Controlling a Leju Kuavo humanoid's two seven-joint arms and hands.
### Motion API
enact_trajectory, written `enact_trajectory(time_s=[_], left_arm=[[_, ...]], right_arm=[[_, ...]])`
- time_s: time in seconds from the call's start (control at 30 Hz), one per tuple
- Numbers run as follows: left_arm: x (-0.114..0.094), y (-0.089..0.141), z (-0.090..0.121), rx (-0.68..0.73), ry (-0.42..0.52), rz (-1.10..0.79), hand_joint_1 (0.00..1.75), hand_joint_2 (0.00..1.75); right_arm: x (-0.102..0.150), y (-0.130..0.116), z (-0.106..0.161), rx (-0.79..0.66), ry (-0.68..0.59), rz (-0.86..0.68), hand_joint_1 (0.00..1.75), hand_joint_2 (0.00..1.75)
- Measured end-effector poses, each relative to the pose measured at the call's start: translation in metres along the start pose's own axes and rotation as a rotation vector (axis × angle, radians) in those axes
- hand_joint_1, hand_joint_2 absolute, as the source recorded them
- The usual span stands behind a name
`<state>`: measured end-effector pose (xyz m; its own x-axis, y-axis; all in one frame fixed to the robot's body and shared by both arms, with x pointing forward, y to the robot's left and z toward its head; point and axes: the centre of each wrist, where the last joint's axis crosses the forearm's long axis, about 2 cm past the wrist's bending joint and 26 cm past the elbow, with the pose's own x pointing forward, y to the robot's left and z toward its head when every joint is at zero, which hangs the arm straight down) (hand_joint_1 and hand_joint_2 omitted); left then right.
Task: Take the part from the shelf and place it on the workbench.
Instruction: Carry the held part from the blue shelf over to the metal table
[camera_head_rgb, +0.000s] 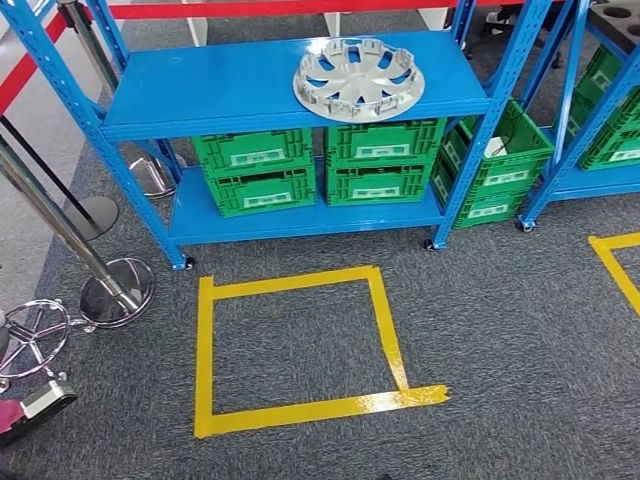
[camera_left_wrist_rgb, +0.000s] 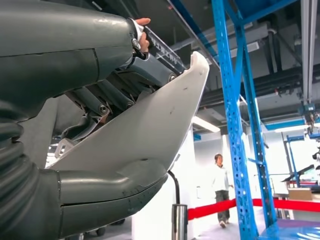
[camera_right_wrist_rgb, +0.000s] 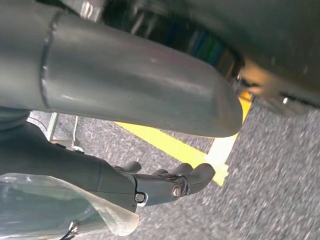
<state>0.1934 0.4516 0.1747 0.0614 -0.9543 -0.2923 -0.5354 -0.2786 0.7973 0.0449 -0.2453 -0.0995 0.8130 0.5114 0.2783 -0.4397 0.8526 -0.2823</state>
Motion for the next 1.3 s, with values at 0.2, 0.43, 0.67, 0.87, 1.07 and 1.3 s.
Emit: enact_trajectory(time_s=[0.2,0.43,0.67,0.87,1.07,1.3], left_arm=[[0.010,0.000,-0.015,0.013,-0.020,-0.010,1.75,1.75],[0.022,0.000,-0.025,0.036,-0.032,0.008,1.75,1.75],[0.025,0.002,-0.039,0.073,-0.039,0.004,1.75,1.75],[0.028,0.002,-0.043,0.078,-0.047,0.011,1.75,1.75],[0.028,0.003,-0.048,0.080,-0.044,0.018,1.75,1.75],[0.030,0.001,-0.052,0.023,-0.018,0.086,1.75,1.75]], right_arm=[[-0.010,0.004,0.005,-0.034,0.021,-0.020,0.00,0.00],[-0.014,0.002,0.008,-0.044,0.033,-0.047,0.00,0.00],[-0.014,0.000,0.011,-0.049,0.038,-0.066,0.00,0.00],[-0.014,0.002,0.014,-0.033,0.035,-0.076,0.00,0.00],[-0.012,0.002,0.015,-0.025,0.030,-0.091,0.00,0.00],[-0.016,0.004,0.016,-0.012,0.047,-0.092,0.00,0.00]])
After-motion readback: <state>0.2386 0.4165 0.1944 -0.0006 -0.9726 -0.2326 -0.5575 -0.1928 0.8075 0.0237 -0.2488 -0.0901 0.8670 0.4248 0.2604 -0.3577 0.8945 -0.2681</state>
